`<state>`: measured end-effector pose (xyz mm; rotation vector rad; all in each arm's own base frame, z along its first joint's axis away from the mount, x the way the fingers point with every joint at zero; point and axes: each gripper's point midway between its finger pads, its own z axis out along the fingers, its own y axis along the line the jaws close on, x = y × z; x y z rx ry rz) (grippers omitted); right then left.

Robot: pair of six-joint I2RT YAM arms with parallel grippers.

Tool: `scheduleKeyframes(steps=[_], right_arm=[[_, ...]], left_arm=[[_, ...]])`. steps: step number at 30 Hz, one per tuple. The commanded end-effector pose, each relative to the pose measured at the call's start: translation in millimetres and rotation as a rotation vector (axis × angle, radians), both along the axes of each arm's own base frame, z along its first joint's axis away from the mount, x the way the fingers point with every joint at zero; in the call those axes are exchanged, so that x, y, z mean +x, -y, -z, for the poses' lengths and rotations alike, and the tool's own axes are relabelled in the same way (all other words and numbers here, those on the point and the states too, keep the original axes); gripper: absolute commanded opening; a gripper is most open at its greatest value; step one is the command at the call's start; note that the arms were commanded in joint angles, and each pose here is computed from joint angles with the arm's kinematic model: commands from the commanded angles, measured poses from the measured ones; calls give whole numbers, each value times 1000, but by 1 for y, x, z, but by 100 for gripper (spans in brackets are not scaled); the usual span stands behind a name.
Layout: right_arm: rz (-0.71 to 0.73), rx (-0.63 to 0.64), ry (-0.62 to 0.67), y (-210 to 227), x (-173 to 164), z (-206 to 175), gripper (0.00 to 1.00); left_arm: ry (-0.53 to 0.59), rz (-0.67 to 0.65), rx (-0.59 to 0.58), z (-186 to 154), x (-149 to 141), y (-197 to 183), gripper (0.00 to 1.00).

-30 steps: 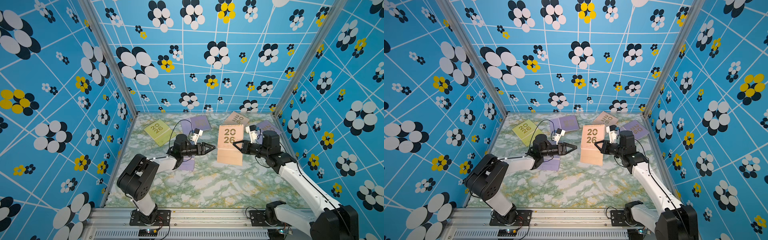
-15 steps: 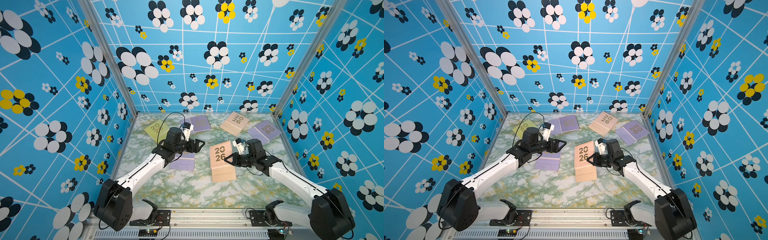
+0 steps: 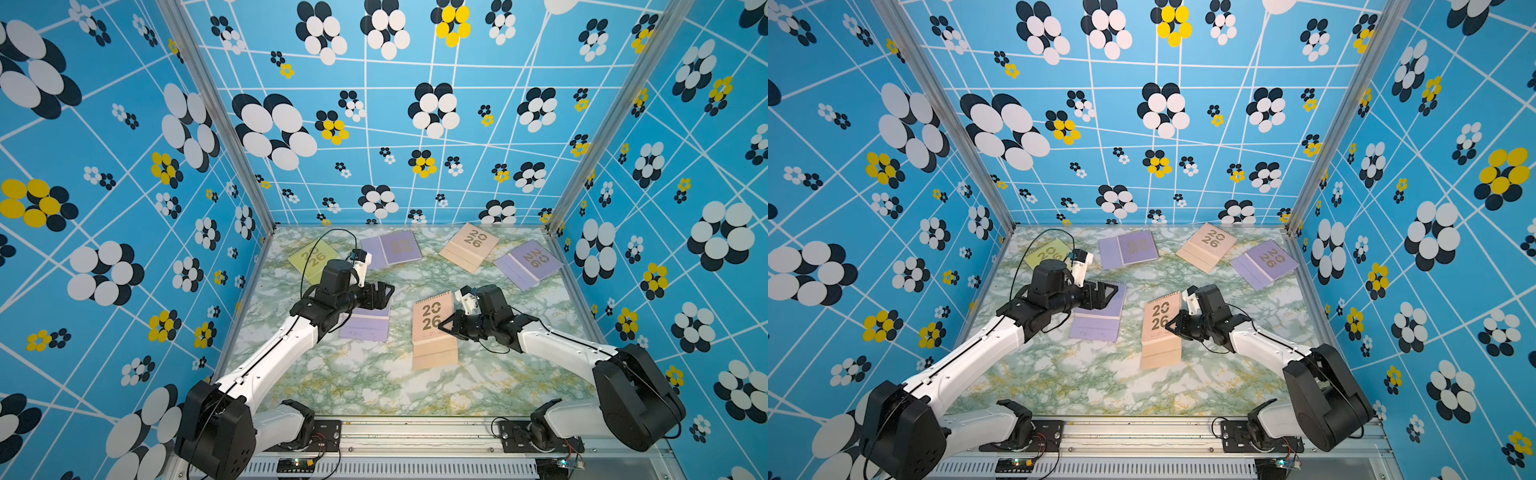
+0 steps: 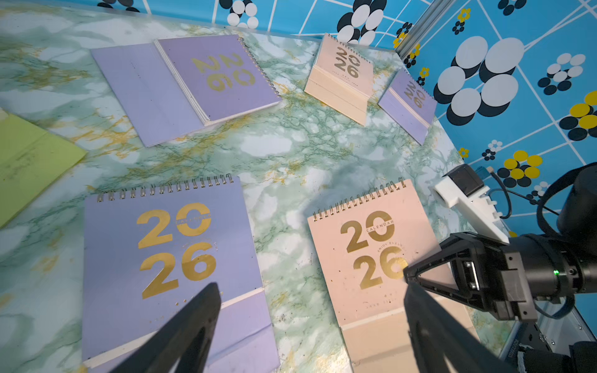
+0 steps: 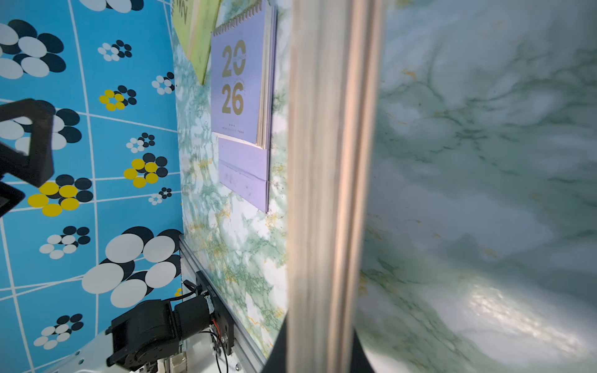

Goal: Stack the calendars
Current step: Place the calendar at the center of the board.

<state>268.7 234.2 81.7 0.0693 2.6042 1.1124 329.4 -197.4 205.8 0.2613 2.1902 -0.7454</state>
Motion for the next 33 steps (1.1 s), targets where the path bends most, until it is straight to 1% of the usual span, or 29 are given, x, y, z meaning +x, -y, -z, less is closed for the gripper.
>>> scheduleKeyframes(steps=[1,4,13,20,24,25,33], right_arm=[[-1,-20,-6,-1,2,12,0],[-13,-44,-30,0,-1,24,0],[-7,-185,-69,18,-5,41,13],[27,-251,-97,30,-6,50,15],[70,-273,-115,36,-6,55,16],[89,-275,-117,37,-5,57,14],[152,-241,-145,36,-3,69,14]], left_arm=[[0,-17,30,4,-3,-10,91],[-6,-22,28,6,-4,-12,91],[-4,-41,30,7,-5,-19,92],[2,-52,41,6,-4,-23,92],[3,-55,41,6,-4,-24,92],[1,-56,41,7,-3,-24,92],[-1,-57,40,8,-1,-24,92]])
